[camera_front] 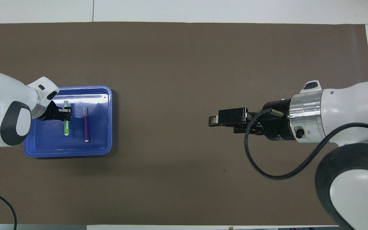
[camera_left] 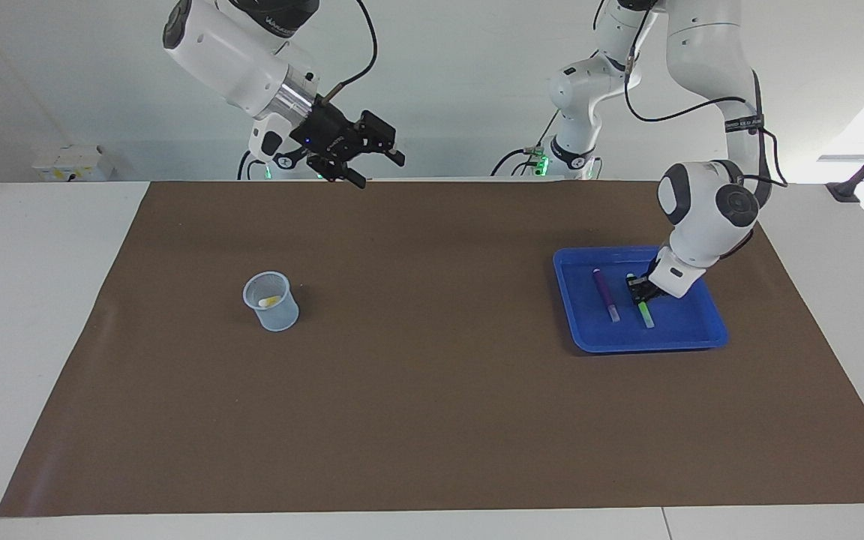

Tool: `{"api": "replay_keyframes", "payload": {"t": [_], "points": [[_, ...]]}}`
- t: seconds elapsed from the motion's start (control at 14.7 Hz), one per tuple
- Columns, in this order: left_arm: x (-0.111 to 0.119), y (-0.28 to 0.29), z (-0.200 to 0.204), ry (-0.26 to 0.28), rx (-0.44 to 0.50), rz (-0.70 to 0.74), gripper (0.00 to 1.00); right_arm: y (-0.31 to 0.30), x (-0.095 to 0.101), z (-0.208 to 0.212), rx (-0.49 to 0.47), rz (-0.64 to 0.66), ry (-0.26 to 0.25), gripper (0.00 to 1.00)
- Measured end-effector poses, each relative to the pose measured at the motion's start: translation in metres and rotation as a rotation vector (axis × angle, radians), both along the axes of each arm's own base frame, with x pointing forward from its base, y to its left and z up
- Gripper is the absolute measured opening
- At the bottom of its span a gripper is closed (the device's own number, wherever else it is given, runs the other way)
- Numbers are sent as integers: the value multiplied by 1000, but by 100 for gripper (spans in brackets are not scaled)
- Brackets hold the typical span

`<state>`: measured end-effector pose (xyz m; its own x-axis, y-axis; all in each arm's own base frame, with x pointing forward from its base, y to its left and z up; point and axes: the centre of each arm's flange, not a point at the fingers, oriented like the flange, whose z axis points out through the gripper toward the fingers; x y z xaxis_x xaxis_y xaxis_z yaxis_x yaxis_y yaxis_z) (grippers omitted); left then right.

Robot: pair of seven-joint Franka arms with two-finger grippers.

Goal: Transfer and insert pens with both arms
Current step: 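Grasp the green pen with the left gripper while the right gripper withdraws, then lift the green pen toward the right gripper and grasp its tip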

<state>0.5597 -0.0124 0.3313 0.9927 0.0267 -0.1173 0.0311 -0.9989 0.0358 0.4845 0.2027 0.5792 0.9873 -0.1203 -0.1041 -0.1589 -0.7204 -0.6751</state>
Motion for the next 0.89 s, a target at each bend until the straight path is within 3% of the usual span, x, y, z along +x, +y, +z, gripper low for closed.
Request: {"api": "replay_keyframes", "payload": {"t": [0.27,0.48,0.68,0.89], "points": [[20,-27,52,54,-65,179,17,24,-12,-9,53,-71,6,100],[26,-59,87,126,-145,401,17,33,-17,-8,65,-111,0,100],[24,-100,113,230,-224,663,17,46,-21,-16,68,-144,-40,100],[16,-147,138,371,-320,930,17,55,-23,-22,112,-197,-48,100]]}}
